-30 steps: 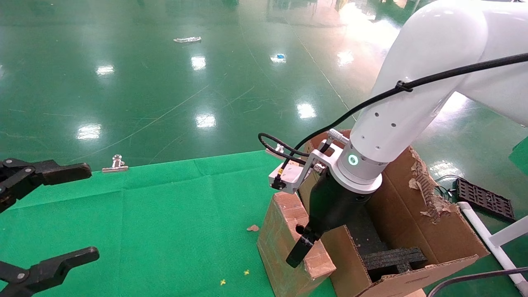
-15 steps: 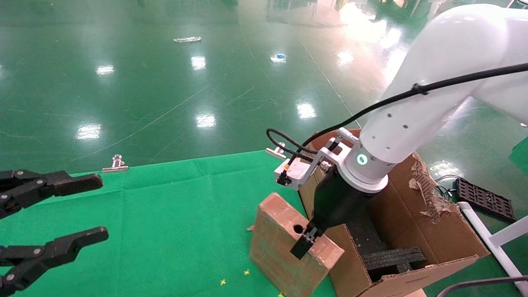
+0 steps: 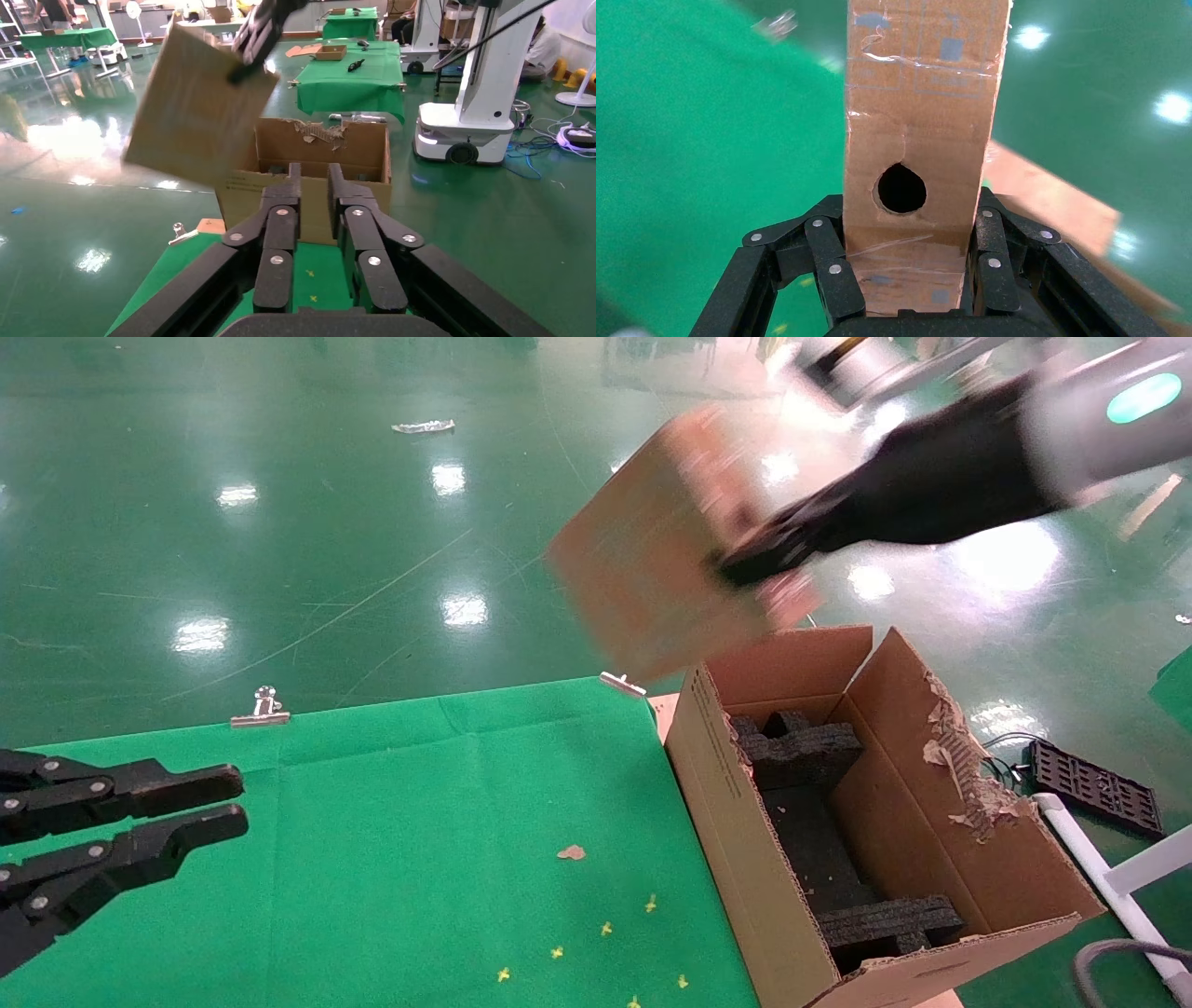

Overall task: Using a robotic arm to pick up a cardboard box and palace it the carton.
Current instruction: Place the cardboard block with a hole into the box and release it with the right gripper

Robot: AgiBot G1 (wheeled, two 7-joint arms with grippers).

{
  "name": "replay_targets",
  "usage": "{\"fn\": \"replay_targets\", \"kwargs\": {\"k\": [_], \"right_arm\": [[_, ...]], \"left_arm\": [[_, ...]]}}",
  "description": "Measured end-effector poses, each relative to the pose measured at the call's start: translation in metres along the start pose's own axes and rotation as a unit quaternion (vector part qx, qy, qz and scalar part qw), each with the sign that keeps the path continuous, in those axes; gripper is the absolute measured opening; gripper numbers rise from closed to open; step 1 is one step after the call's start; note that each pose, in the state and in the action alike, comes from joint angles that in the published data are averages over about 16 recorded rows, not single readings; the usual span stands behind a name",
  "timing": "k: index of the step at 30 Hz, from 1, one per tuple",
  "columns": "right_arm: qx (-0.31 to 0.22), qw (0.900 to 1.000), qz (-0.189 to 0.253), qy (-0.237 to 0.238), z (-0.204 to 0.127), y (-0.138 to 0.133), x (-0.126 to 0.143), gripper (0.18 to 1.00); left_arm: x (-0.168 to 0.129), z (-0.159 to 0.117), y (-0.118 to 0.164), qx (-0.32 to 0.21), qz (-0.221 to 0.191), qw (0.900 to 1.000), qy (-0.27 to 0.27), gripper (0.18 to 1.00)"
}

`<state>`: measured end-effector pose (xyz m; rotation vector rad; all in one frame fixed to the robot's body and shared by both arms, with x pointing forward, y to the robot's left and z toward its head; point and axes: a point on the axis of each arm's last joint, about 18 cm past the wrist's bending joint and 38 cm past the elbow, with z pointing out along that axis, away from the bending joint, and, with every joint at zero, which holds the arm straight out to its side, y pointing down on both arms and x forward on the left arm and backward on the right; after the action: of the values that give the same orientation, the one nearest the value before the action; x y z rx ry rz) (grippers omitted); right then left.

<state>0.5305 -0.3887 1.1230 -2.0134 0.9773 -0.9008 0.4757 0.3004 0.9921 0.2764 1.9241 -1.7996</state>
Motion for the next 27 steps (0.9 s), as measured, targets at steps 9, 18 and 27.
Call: {"fn": "replay_targets", "kwargs": {"k": [9, 18, 27], "right_arm": [[-0.027, 0.991, 0.092, 0.09, -0.043, 0.046, 0.065, 0.332], [-0.105, 0.971, 0.182, 0.118, -0.031, 0.102, 0.094, 0.33], [-0.169, 0.951, 0.226, 0.125, -0.003, 0.142, 0.106, 0.328]], "left_arm": [[0.0, 0.0, 0.0, 0.0, 0.0, 1.0, 0.0, 0.234], [0.0, 0.0, 0.0, 0.0, 0.0, 1.0, 0.0, 0.198], [0.0, 0.0, 0.0, 0.0, 0.0, 1.0, 0.0, 0.227]]}}
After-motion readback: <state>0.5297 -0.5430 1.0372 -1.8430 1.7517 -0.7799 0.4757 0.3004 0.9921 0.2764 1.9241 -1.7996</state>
